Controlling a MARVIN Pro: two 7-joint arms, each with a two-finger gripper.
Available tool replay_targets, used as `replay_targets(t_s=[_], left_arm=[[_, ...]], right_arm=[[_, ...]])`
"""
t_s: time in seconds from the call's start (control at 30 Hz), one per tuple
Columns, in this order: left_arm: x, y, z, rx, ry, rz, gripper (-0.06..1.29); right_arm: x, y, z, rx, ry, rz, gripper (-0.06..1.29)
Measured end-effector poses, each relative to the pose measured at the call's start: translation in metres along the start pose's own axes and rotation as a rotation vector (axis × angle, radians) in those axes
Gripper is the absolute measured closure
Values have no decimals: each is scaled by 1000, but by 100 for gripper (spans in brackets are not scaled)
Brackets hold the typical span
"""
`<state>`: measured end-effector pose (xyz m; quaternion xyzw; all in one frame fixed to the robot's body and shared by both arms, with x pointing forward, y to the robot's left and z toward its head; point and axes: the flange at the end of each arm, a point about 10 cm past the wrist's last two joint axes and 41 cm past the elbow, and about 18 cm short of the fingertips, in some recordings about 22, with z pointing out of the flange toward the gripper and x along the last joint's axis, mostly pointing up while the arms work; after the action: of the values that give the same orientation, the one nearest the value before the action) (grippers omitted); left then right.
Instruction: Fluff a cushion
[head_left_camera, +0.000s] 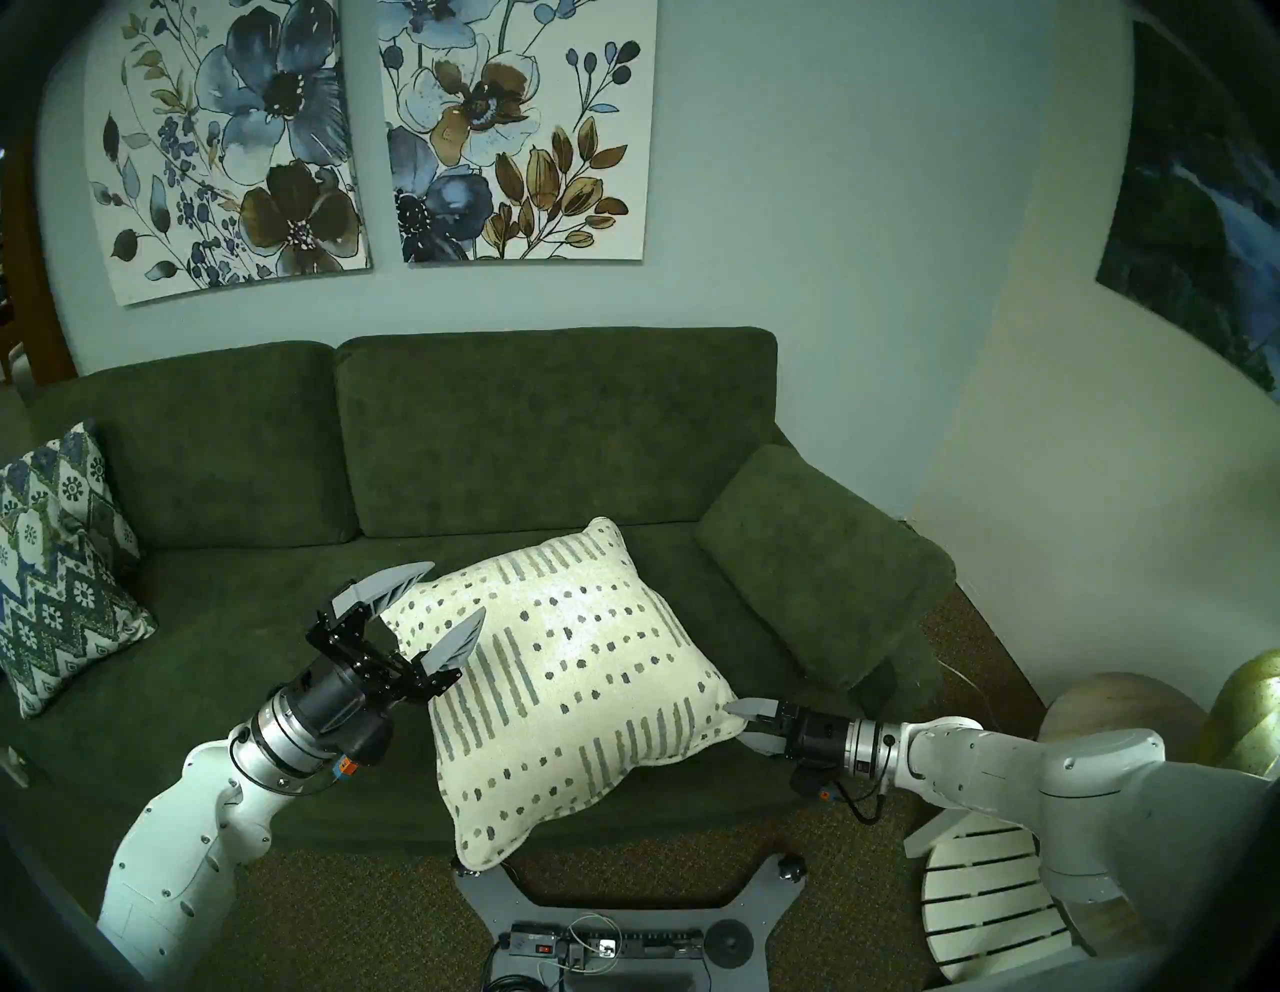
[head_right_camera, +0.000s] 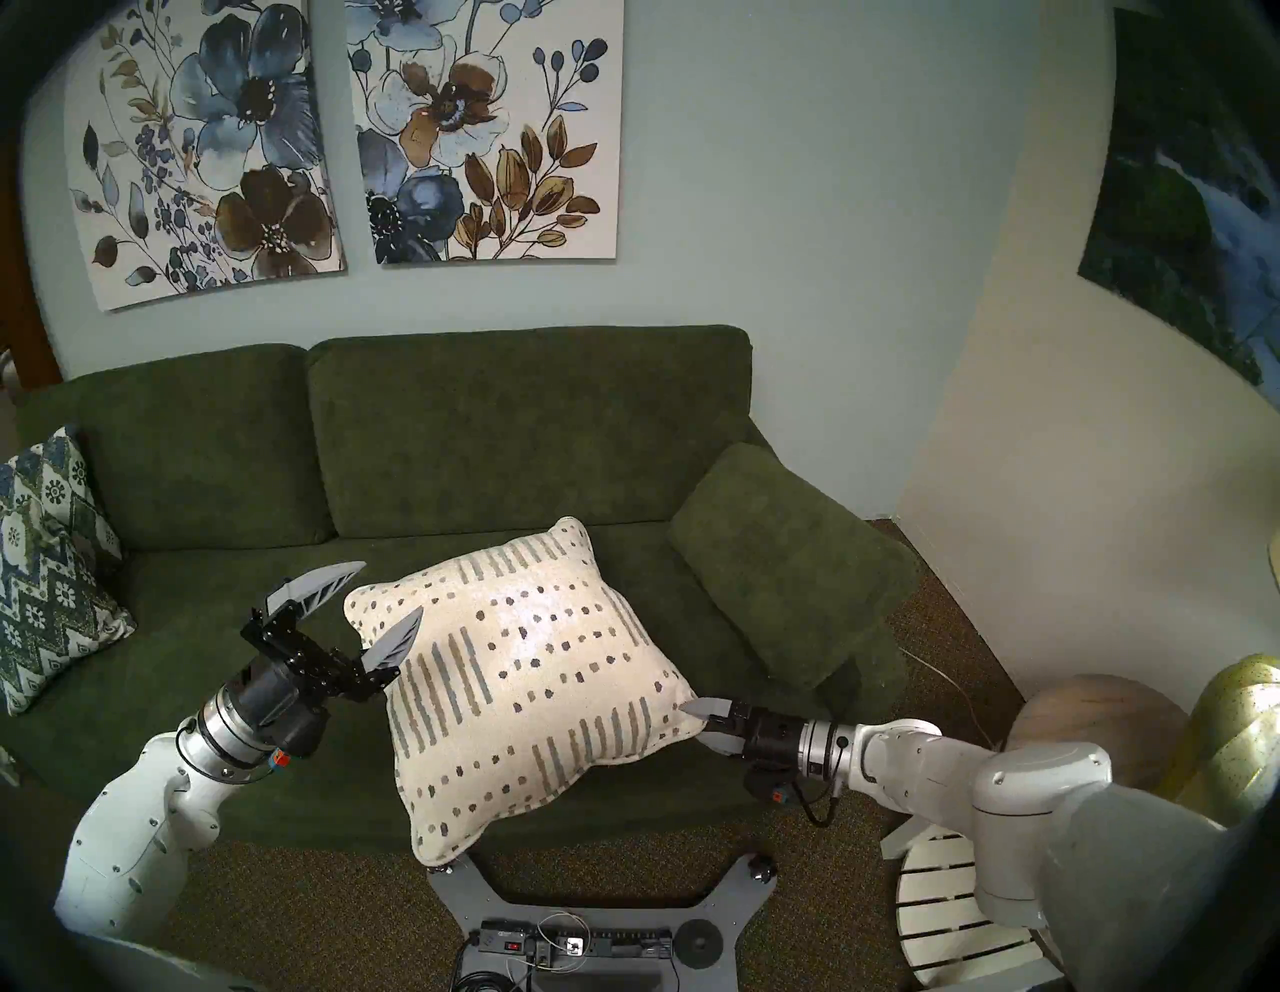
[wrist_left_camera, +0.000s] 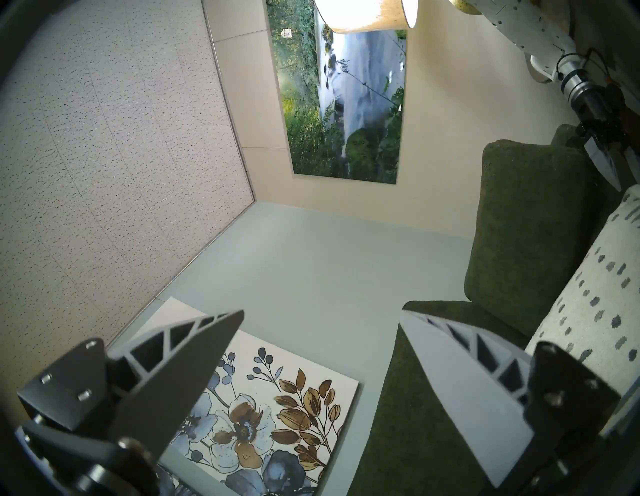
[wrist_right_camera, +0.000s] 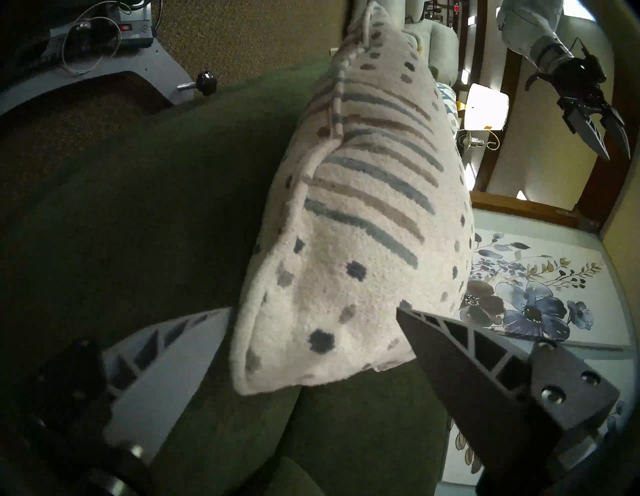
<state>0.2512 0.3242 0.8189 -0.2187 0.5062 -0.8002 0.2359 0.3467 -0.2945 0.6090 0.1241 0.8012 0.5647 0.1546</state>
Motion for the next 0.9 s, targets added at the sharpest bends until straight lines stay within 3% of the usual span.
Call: replay_targets(t_s=[0.6,0.67,0.73,0.77,0.83,0.9], left_arm=[[0,0,0,0,0,0,2],[0,0,0,0,-1,0,2],[0,0,0,0,-1,0,2],[0,0,0,0,-1,0,2],[0,0,0,0,-1,0,2],[0,0,0,-1,-1,0,2]], right_arm=[[-15,19,41,10,10,-47,2],[-16,20,46,18,10,-51,7],[-16,20,49,25,8,-54,24],[-17,20,50,29,7,-55,64],[-17,20,51,38,4,-57,120],[-17,19,52,46,0,-59,121]])
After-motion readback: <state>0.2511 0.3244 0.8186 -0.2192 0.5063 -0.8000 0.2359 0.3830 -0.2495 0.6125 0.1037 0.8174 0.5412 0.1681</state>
